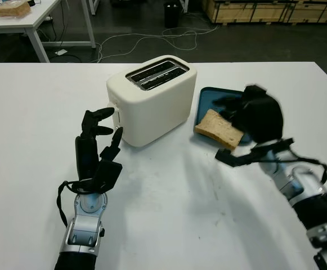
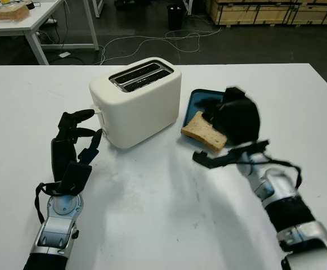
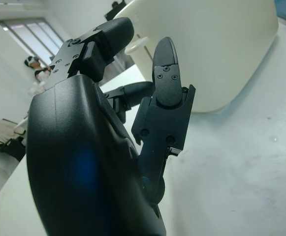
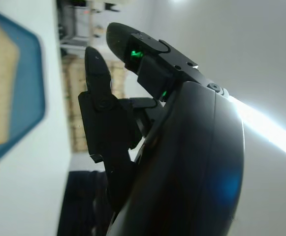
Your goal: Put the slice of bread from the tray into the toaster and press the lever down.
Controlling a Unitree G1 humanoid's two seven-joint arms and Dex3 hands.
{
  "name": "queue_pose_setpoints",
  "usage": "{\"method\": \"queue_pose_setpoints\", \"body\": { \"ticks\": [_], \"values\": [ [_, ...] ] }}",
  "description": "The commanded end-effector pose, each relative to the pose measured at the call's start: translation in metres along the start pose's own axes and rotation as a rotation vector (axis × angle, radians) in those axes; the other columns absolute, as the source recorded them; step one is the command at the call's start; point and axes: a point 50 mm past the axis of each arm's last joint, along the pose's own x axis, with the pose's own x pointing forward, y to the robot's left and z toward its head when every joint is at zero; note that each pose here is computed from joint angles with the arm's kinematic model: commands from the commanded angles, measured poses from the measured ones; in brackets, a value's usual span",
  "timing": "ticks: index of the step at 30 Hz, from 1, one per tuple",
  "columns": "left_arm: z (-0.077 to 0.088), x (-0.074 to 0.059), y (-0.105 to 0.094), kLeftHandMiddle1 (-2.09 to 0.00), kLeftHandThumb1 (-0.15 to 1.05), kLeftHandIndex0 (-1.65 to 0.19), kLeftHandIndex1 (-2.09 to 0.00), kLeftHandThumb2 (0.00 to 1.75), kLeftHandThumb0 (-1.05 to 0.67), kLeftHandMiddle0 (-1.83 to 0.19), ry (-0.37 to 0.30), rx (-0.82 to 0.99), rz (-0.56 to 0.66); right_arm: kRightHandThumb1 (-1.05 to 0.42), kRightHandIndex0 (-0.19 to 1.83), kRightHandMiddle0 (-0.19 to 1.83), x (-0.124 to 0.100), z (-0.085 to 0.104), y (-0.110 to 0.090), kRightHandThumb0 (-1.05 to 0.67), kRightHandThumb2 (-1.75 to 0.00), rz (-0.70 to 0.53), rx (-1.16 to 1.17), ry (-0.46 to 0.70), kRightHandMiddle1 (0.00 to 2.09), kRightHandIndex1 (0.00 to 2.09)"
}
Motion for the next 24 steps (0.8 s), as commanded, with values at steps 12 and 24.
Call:
{"method": "queue_pose_setpoints", "body": {
  "ticks": [12, 24],
  "values": [
    [0.001, -0.001, 0.001, -1.59, 0.92, -0.24, -0.99, 0.42, -0.31, -0.18, -0.010, 0.000, 0.009, -0.86, 0.60, 0.73, -0.018, 0.019, 0.009, -0.79, -0.01, 0.273, -0.143, 0.061, 0.00, 0.11],
    [0.001, -0.001, 0.001, -1.59, 0.92, -0.23, -0.99, 0.42, -0.31, -0.18, -0.007, 0.004, 0.010, -0.92, 0.27, 0.33, -0.069, 0.048, 0.020, -1.00, -0.15, 0.364, -0.085, 0.078, 0.00, 0.00]
  ]
}}
